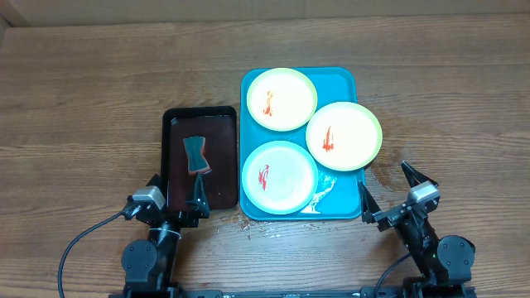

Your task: Clean dirty plates on tray and stack at the side

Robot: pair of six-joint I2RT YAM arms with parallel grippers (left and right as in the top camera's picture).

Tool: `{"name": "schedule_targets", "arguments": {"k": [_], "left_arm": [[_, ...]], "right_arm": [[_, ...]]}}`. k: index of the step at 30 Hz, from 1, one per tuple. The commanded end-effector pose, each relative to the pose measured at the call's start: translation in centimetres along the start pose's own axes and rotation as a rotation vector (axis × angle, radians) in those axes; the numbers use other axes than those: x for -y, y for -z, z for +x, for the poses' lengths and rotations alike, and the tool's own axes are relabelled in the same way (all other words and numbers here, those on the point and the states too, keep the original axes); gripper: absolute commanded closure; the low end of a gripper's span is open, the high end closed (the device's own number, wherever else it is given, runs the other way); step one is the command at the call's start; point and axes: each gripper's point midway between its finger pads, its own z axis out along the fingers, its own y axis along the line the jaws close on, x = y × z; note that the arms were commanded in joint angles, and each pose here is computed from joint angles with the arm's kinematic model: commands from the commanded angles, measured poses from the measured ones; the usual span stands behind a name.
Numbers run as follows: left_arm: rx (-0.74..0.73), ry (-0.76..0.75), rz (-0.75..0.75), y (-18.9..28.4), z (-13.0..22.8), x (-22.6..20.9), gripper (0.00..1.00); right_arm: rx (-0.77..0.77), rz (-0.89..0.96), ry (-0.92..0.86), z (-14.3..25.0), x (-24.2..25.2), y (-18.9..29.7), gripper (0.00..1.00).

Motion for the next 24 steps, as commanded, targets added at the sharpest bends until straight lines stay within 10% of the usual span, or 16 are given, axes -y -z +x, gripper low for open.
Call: {"name": "schedule_targets", "arguments": {"k": [1,24], "left_arm": [[0.007,0.002,0.007,0.01,0.01,0.04,0.00],[0.007,0.002,0.007,0.01,0.01,0.04,0.00]], "right_arm": [[0.005,-0.005,0.002,0.13,-0.12,-0.02,0.00],[0.005,-0.005,0.002,0.13,-0.12,-0.02,0.00]]}}
